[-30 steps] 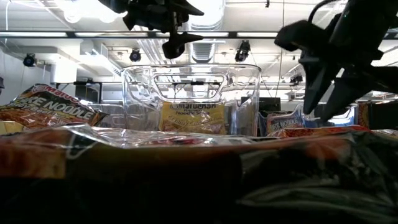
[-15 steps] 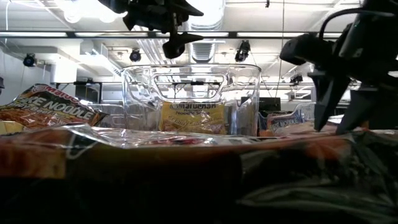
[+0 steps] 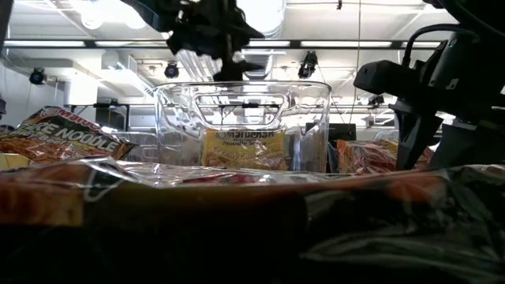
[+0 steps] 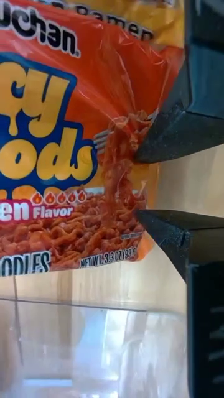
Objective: Sort Maruchan noodles
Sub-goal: Put the orange noodle pack into the top left transparent bin
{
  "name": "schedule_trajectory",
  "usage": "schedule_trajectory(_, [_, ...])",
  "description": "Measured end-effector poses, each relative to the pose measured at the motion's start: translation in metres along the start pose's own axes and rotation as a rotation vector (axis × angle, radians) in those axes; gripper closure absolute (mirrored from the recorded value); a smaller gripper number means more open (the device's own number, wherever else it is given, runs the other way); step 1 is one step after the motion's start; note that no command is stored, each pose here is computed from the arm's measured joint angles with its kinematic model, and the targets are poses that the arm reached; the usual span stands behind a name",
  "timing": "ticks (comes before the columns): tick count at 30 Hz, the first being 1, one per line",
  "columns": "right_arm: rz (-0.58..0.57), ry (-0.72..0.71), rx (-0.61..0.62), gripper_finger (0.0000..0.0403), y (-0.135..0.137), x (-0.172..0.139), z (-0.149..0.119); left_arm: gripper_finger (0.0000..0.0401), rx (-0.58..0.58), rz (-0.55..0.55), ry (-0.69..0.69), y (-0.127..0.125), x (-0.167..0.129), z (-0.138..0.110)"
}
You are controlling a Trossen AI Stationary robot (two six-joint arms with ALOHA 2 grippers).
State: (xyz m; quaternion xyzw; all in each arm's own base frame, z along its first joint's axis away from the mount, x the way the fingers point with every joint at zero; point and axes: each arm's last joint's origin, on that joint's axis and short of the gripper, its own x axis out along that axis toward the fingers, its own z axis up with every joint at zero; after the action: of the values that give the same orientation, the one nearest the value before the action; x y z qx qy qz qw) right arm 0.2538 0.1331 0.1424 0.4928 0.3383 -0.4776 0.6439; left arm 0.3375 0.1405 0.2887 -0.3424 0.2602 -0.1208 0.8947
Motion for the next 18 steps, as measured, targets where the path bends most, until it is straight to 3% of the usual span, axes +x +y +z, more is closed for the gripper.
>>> schedule_trajectory(18, [-0.081,-0.013,-0.373,0.0310,0.003,0.014,0.019,0.0152,-0.051,0.000,0.076,0.019,0.031,-0.012])
